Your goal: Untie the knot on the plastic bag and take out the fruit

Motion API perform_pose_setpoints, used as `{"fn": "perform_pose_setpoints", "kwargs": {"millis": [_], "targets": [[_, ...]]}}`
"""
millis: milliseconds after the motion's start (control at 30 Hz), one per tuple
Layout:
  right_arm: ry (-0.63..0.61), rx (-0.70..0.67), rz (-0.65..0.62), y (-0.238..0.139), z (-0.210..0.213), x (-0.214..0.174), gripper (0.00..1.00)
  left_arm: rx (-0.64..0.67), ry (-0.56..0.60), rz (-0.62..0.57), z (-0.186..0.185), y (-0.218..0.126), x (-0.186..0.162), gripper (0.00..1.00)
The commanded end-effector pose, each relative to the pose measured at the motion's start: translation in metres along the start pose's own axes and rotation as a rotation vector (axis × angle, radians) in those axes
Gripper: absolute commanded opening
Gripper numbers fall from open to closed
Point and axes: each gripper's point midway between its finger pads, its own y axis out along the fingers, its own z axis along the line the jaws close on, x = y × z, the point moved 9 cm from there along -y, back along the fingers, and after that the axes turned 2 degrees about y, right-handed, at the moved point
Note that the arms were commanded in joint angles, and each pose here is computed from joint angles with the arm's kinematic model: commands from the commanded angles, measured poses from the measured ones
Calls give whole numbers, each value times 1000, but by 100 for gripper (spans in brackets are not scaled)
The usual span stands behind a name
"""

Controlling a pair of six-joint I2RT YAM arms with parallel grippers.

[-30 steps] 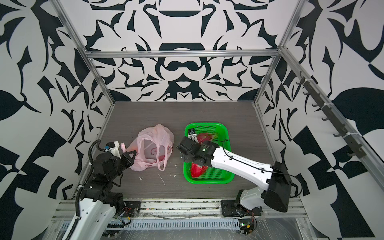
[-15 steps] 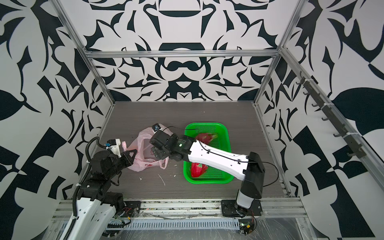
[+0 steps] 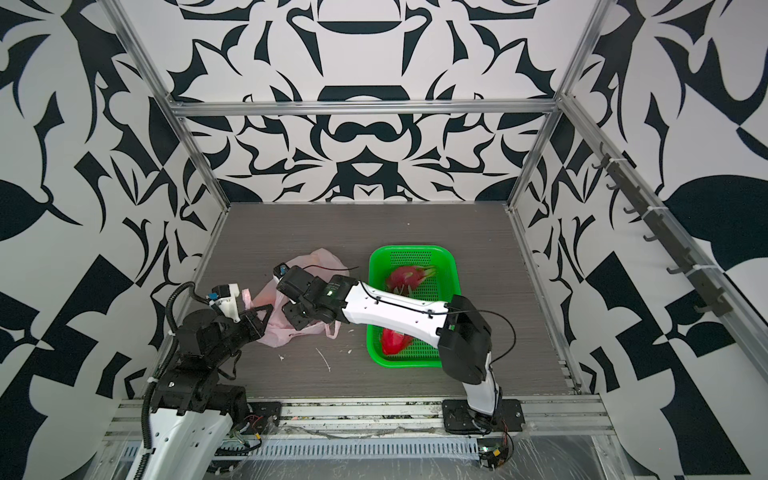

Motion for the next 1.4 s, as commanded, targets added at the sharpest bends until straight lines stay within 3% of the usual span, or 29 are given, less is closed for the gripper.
{"fn": "perform_pose_setpoints", "kwargs": {"millis": [0, 267, 600, 900, 1367], "targets": [[27, 63, -58, 4, 13, 18, 41, -10, -31, 24, 3, -3, -10, 0], [89, 6, -37, 41, 8, 10, 39, -38, -101, 21, 8, -13, -28, 0], [133, 67, 3, 58, -6, 2, 55, -11, -123, 67, 14, -9, -34, 0], [192, 56, 15, 70, -25, 0, 53, 15, -138, 104, 16, -4, -35, 0], [180, 84, 77, 84, -26, -14, 49, 22, -150, 141, 18, 0, -37, 0]]}}
